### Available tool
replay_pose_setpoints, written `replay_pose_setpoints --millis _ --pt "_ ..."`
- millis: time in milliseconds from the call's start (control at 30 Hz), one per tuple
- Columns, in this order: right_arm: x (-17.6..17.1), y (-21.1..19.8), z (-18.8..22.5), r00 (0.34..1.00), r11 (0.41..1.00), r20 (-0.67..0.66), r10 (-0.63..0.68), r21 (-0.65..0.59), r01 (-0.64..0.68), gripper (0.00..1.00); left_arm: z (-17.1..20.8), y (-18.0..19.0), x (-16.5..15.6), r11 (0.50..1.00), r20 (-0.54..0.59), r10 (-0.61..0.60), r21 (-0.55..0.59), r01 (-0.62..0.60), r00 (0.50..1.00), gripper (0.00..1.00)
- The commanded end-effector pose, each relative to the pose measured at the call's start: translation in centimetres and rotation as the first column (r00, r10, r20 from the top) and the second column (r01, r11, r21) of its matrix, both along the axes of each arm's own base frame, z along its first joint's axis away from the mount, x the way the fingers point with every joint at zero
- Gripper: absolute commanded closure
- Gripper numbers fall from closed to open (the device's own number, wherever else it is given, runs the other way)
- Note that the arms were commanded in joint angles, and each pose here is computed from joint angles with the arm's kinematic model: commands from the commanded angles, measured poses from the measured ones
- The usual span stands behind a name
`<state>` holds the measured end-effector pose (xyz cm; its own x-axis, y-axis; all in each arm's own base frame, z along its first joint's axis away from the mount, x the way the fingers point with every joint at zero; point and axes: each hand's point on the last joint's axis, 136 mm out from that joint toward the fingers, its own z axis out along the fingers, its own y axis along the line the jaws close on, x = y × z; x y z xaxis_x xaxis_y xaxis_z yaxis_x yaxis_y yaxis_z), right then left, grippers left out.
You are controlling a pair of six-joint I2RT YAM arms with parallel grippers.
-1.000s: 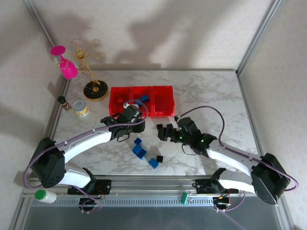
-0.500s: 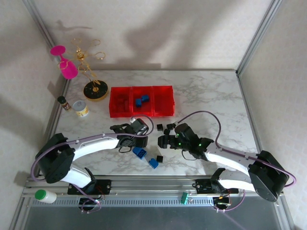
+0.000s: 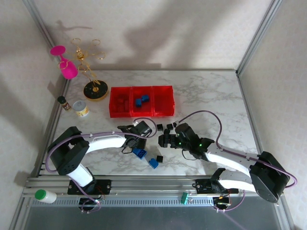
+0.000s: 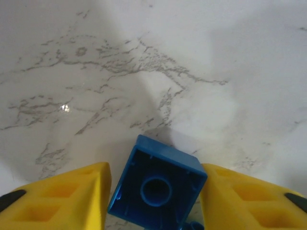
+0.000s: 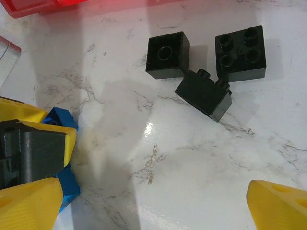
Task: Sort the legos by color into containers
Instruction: Pick up the lego from the middle-left of the table.
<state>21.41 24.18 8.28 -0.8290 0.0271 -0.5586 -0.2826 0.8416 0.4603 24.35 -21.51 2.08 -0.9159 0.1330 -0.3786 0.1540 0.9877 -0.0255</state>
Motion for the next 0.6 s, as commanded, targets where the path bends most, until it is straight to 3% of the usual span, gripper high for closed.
replay_pose_setpoints --millis 0,233,567 --pt "0.1 0.2 0.2 1.000 1.000 0.008 -0.007 0.002 0.007 0.01 0.1 -0.3 0.8 1.000 0.027 -0.004 0.012 0.004 1.000 0.54" --pt "0.3 0.4 0.7 1.000 1.000 0.010 -0.006 -0.001 0.006 0.01 0.9 -0.5 1.1 1.000 0.049 -0.009 0.000 0.009 0.999 0.65" --pt "0.9 0.6 3.0 0.998 0.997 0.042 -0.040 0.065 0.037 0.01 4.0 -0.8 2.6 0.999 0.108 0.015 -0.048 -0.010 0.994 0.70"
